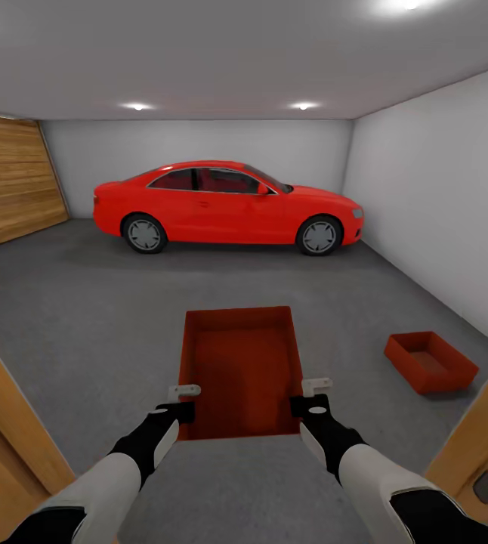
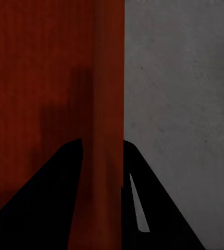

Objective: Move the two storage containers from the living room to the garage. In the garage, place one container on the floor and stack the other container on top of it (either order is fine).

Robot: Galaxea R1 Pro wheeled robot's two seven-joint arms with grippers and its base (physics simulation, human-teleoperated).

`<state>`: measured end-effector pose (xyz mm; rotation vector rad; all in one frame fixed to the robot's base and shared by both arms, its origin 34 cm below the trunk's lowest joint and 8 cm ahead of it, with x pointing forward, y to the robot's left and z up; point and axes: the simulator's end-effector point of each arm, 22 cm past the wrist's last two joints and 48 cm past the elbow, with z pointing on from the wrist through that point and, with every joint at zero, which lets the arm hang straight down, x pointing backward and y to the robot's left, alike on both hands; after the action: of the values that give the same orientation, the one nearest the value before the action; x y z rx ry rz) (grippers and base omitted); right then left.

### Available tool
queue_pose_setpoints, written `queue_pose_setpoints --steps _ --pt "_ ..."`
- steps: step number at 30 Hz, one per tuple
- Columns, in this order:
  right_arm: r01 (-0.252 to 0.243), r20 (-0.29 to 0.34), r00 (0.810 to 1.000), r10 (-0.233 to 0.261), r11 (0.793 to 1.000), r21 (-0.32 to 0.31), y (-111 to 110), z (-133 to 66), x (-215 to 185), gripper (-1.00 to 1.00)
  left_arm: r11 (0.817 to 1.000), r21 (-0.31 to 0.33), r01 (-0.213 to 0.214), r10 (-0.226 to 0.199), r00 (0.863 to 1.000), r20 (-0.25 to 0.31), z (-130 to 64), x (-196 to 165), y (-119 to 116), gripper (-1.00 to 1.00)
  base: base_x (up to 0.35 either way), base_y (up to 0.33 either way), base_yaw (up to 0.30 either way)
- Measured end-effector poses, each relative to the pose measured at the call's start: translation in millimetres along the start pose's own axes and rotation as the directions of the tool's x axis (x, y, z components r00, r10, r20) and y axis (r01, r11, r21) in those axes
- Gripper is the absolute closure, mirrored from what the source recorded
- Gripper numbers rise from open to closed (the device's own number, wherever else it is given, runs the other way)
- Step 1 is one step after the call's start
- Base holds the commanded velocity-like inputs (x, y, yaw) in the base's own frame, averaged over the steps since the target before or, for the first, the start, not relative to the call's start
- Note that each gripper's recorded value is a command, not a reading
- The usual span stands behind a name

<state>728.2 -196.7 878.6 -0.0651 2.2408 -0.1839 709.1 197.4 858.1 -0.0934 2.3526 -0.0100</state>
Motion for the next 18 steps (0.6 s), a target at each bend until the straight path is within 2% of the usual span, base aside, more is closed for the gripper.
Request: queue_pose_setpoints --steps 18 --pt "0.001 0.000 1.000 -0.001 1.000 0.000 -0.1 0.0 0.0 1.00 1.000 0.000 0.001 -0.001 1.000 0.000 0.1 0.4 -0.1 1.00 0.322 0.000 0.000"
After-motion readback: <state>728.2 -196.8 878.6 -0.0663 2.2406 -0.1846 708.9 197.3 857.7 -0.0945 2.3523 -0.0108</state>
